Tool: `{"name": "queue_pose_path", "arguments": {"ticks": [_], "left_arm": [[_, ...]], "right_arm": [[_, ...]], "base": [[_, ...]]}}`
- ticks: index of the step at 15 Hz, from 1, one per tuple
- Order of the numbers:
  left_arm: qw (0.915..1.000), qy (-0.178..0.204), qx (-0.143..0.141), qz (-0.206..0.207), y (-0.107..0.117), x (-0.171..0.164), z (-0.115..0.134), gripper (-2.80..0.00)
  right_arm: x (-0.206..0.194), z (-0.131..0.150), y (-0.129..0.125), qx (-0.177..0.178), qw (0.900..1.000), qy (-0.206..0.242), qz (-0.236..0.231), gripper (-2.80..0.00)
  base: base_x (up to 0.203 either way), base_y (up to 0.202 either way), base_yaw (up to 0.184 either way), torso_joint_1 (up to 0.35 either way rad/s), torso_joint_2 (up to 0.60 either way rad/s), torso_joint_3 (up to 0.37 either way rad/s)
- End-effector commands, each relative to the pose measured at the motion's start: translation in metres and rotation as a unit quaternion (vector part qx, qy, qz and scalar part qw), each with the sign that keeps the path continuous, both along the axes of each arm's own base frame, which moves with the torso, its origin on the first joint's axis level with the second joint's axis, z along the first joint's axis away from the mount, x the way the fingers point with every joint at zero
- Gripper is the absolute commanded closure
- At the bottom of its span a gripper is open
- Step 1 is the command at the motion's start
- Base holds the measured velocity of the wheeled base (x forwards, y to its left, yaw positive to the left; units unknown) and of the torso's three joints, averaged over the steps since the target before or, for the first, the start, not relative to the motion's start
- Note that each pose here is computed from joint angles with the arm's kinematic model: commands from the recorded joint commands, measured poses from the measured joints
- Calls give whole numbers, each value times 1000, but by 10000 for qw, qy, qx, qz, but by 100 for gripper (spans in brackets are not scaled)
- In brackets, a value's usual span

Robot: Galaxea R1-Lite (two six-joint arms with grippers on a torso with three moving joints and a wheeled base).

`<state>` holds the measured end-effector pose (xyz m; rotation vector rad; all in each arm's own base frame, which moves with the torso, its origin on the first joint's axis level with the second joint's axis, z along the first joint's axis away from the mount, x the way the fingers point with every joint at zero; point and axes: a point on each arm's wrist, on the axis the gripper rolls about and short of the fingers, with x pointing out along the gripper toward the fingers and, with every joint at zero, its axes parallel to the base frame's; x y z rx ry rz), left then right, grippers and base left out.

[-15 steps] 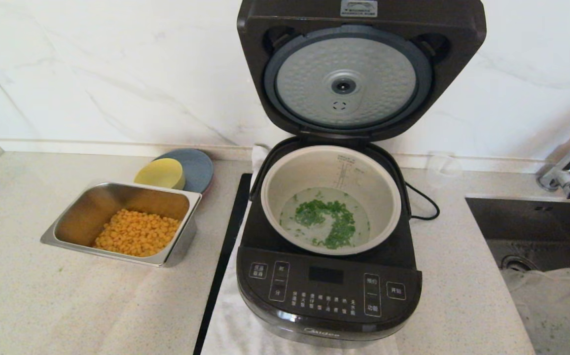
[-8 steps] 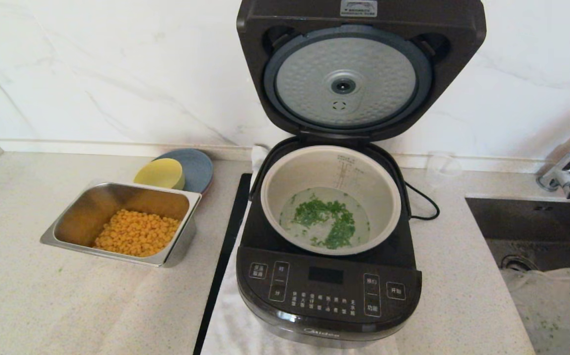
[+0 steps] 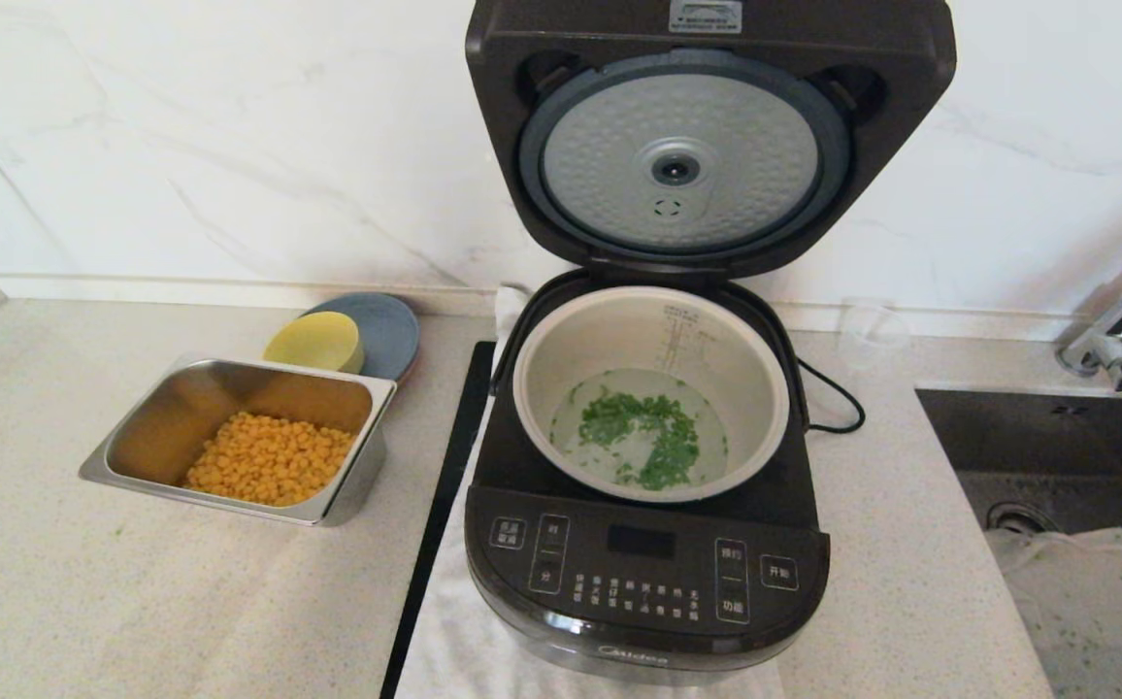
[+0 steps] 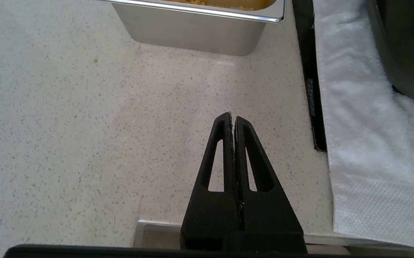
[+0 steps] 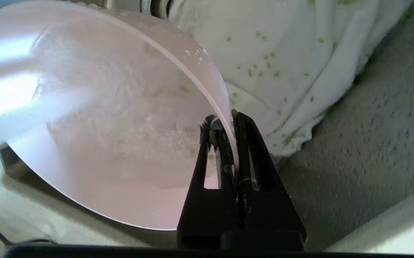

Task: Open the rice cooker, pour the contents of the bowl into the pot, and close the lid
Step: Fill a bowl with water from the tap, then pour the water from the bowl into the rice cooker

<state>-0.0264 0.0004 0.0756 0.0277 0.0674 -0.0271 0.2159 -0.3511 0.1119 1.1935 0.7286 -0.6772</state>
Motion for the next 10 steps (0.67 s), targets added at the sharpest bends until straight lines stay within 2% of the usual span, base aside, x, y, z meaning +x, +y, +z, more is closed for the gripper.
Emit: {"name": "queue_pose_path", "arguments": {"ticks": [1, 3, 5, 8, 10], "left_arm": [[10000, -1, 2, 0, 0, 0, 0, 0], [10000, -1, 2, 0, 0, 0, 0, 0], [10000, -1, 1, -5, 0, 0, 0, 0], [10000, -1, 2, 0, 0, 0, 0, 0], [10000, -1, 2, 0, 0, 0, 0, 0]], "right_arm": [[-1, 32, 23, -263, 9995, -116, 142, 0], [-3, 60, 49, -549, 9976, -216, 349, 0], [-5, 87, 85, -837, 9937, -298, 678, 0], [-3, 112, 151, -937, 9842, -270, 1478, 0], [-4, 129, 197, -926, 9725, -279, 2121, 0]], "base": [[0, 0, 0, 0, 0, 0], [0, 0, 0, 0, 0, 0], [0, 0, 0, 0, 0, 0], [0, 0, 0, 0, 0, 0], [0, 0, 0, 0, 0, 0]]}}
